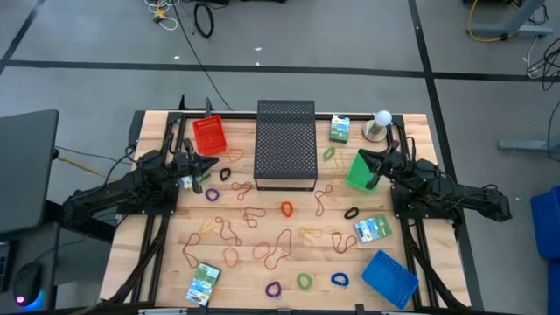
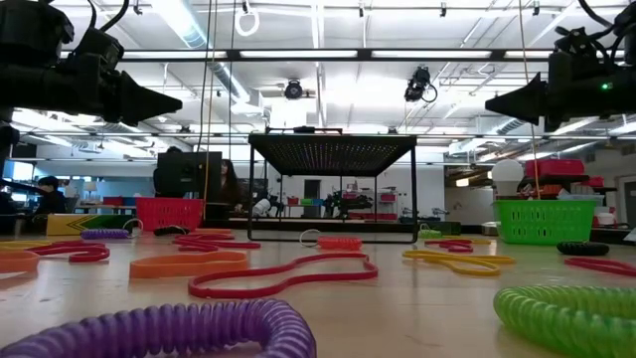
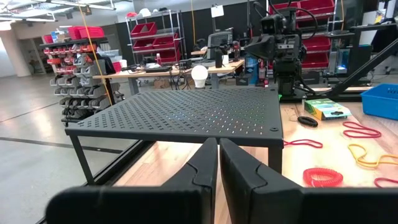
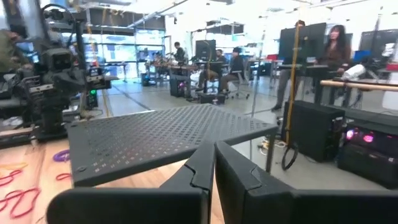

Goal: Pick & Place Office Desk Supplies
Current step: Put the green bin on the shelf

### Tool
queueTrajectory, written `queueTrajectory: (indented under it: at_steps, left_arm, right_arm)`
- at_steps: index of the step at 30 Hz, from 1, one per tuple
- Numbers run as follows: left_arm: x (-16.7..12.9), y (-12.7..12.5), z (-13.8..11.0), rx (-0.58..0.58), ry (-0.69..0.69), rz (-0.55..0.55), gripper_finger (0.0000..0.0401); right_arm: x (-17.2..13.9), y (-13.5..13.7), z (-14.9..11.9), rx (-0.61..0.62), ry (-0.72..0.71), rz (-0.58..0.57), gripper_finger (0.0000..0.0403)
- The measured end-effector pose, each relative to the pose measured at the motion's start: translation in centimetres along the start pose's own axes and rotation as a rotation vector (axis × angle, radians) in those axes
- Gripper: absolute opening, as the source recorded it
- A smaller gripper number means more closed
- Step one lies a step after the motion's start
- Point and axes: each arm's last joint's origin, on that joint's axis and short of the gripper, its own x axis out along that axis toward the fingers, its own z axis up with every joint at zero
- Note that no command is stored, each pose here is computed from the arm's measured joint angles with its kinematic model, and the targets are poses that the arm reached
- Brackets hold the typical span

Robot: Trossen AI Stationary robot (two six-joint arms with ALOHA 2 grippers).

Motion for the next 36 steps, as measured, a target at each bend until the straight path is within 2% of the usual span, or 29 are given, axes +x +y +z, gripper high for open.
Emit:
queueTrajectory:
  at_steps: [5,12,14,17,21,24,26,28,31,36]
  left_arm:
    - [0.0,0.0,0.0,0.000,0.000,-0.001,0.0026]
    - [0.0,0.0,0.0,0.000,0.000,0.000,0.0026]
    - [0.0,0.0,0.0,0.000,0.000,0.000,0.0026]
    - [0.0,0.0,0.0,0.000,0.000,0.000,0.0026]
    - [0.0,0.0,0.0,0.000,0.000,0.000,0.0026]
    - [0.0,0.0,0.0,0.004,0.000,0.000,0.0026]
    - [0.0,0.0,0.0,0.007,0.000,0.000,0.0026]
    - [0.0,0.0,0.0,0.007,-0.001,0.000,0.0026]
    - [0.0,0.0,0.0,0.006,-0.001,0.000,0.0026]
    - [0.0,0.0,0.3,-0.031,-0.032,0.004,0.0026]
  right_arm:
    - [-0.1,-0.1,1.0,0.035,-0.104,-0.005,0.0023]
    - [-0.2,-0.4,2.1,0.265,-0.216,-0.083,0.0021]
    - [-0.2,-0.6,2.3,0.365,-0.239,-0.117,0.0014]
    - [0.0,-0.5,2.1,0.470,-0.224,-0.113,0.0005]
    - [0.9,-0.2,2.0,0.631,-0.086,-0.136,0.0003]
    - [1.9,0.2,3.6,0.744,-0.040,-0.164,0.0002]
    - [2.8,0.5,5.1,0.726,-0.020,-0.199,0.0002]
    - [3.8,0.8,6.7,0.657,0.006,-0.235,0.0002]
    - [5.2,1.3,8.9,0.611,0.022,-0.241,0.0002]
    - [7.1,1.5,9.8,0.589,0.078,-0.248,0.0013]
